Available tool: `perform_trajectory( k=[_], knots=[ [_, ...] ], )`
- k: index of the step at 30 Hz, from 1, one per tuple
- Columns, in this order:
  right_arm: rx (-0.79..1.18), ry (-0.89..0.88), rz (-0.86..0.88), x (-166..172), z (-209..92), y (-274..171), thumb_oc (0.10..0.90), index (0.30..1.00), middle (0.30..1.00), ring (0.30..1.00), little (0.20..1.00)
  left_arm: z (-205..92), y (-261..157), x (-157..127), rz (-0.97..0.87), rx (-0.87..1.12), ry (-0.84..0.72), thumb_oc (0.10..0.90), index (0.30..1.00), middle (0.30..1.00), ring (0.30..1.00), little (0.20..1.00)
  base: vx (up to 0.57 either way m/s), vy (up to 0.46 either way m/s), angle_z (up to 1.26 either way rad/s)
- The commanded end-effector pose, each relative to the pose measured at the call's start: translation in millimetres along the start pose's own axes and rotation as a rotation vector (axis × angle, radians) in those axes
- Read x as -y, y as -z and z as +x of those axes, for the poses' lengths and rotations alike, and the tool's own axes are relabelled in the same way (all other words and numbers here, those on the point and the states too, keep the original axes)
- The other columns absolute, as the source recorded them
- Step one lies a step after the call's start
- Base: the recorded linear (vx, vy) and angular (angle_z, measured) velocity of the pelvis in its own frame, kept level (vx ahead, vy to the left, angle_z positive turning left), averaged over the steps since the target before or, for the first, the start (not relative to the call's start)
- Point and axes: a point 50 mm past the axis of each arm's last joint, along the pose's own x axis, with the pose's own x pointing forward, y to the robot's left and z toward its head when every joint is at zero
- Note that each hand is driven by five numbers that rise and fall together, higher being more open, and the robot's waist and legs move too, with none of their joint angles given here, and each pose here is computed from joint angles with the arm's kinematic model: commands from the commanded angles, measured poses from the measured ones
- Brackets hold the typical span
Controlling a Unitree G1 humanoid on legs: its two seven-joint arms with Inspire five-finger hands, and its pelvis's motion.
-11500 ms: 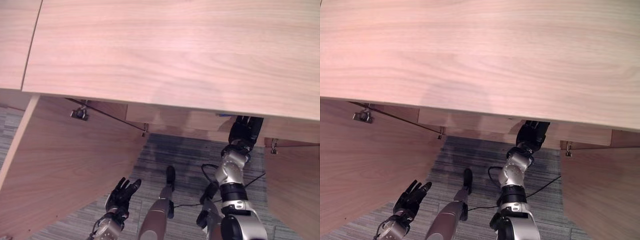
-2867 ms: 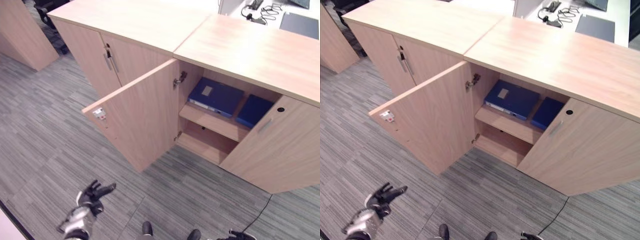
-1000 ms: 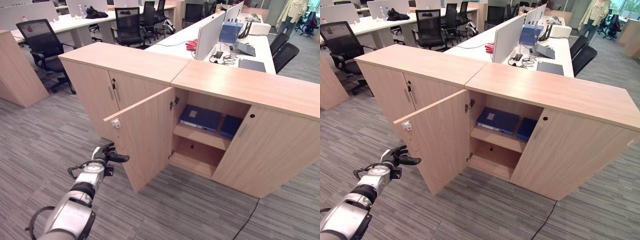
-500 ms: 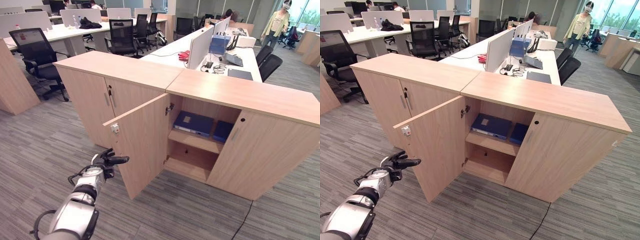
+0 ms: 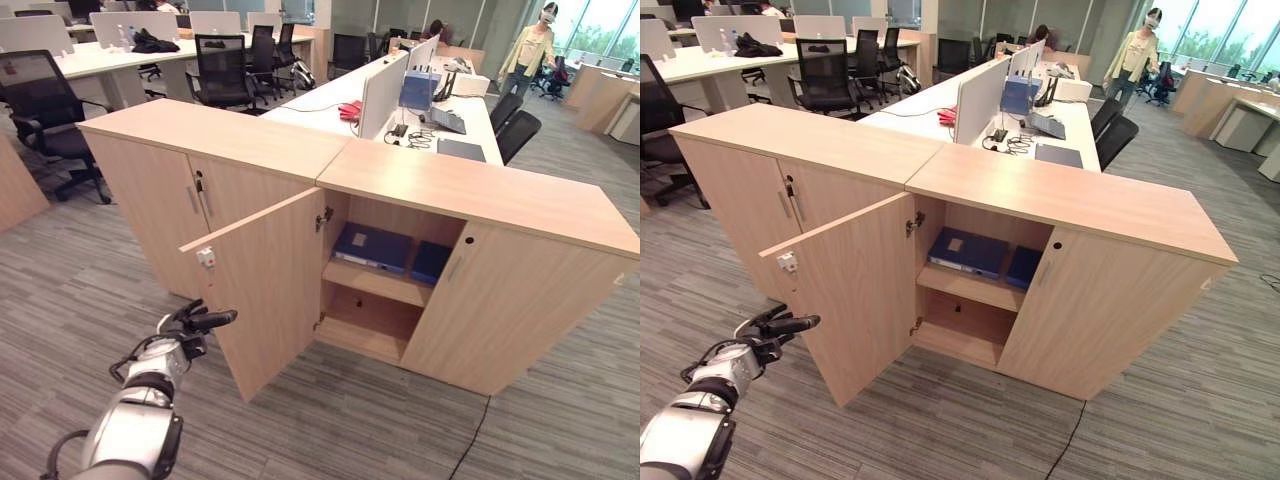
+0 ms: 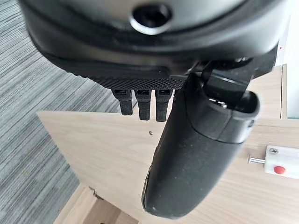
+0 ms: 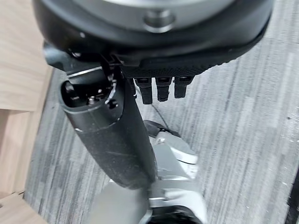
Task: Put the empty folder in the office cabinet
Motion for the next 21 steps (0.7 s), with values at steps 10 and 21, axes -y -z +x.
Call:
perform_trajectory(
  k=[10, 21],
  knots=[
    [0.027, 0.035, -0.093, 15.5, -4.3, -21.1, 0.8, 0.9, 0.9, 0.9, 0.9, -24.2, -148.5, 95.2, -0.055, 0.477, 0.282, 0.8, 0.9, 0.9, 0.9, 0.9, 0.0, 0.006, 0.0],
    [0.028, 0.041, -0.1, 9.3, -2.2, -15.5, 0.8, 0.9, 0.9, 0.9, 0.9, -90.9, -163.4, 219.3, 0.031, 0.709, 0.727, 0.8, 0.9, 0.9, 0.9, 0.9, -0.01, 0.002, 0.1]
  ],
)
